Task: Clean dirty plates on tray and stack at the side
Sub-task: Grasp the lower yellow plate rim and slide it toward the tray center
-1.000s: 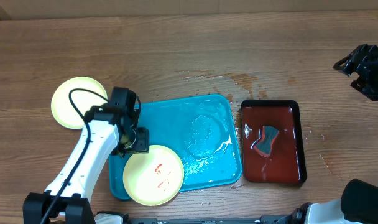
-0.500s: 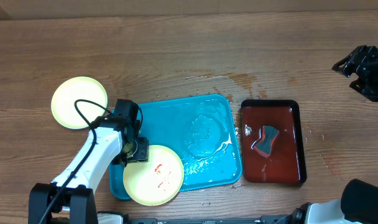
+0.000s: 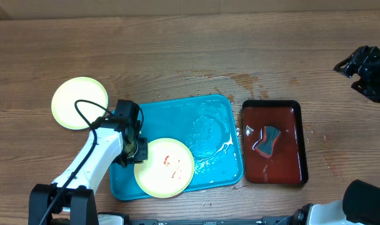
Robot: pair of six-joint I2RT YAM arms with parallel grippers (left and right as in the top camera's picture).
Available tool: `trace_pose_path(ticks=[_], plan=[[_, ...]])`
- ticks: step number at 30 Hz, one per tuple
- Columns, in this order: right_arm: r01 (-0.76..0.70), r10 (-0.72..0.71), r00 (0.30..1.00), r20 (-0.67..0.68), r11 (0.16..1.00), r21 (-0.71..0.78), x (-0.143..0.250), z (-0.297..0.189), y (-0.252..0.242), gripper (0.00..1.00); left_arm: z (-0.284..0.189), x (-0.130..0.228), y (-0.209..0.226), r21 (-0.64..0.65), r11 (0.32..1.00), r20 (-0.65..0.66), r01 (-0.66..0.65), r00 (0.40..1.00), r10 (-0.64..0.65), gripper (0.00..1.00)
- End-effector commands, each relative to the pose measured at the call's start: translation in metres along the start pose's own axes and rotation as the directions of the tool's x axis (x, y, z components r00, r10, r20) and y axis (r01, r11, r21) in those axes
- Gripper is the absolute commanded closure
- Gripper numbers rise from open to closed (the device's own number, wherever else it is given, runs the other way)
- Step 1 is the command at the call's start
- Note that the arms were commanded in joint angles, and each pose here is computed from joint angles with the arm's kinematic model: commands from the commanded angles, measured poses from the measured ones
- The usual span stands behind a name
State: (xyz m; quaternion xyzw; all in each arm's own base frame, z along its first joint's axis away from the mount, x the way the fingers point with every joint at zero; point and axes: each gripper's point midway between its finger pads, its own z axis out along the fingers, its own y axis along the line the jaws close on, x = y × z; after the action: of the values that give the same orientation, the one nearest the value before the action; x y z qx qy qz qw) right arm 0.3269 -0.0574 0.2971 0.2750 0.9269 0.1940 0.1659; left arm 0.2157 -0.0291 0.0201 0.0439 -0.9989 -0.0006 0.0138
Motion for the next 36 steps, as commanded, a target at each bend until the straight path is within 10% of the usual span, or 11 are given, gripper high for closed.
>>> trace_pose_path(ticks=[1,7,15,25,28,31,36], plan=[[0.017,-0.017,1.0,0.021,1.0,-0.015,0.0,-0.007,0.004,0.34,0.002,0.003,-0.005,0.018,1.0,-0.014,0.008,1.0,-0.007,0.71],[0.017,-0.017,1.0,0.021,1.0,-0.015,0.0,-0.007,0.004,0.34,0.0,0.02,-0.021,0.114,0.991,-0.097,0.063,0.994,-0.052,0.31],[0.017,-0.017,1.0,0.02,1.0,-0.015,0.0,-0.007,0.004,0.34,-0.006,0.06,-0.036,0.161,0.955,-0.298,0.251,0.934,-0.195,0.33],[0.016,-0.016,1.0,0.019,1.0,-0.014,0.001,-0.007,0.004,0.34,0.011,0.082,-0.042,0.098,0.857,-0.396,0.506,0.81,-0.433,0.73],[0.016,-0.016,1.0,0.019,1.0,-0.014,0.001,-0.007,0.004,0.34,0.013,0.087,-0.041,0.063,0.828,-0.409,0.557,0.771,-0.488,0.63],[0.016,-0.016,1.0,0.019,1.0,-0.014,0.001,-0.007,0.004,0.33,0.014,0.087,-0.041,0.05,0.814,-0.411,0.579,0.755,-0.512,0.96],[0.016,-0.016,1.0,0.019,1.0,-0.014,0.001,-0.007,0.004,0.33,0.015,0.081,-0.042,0.064,0.807,-0.395,0.587,0.757,-0.52,0.95]])
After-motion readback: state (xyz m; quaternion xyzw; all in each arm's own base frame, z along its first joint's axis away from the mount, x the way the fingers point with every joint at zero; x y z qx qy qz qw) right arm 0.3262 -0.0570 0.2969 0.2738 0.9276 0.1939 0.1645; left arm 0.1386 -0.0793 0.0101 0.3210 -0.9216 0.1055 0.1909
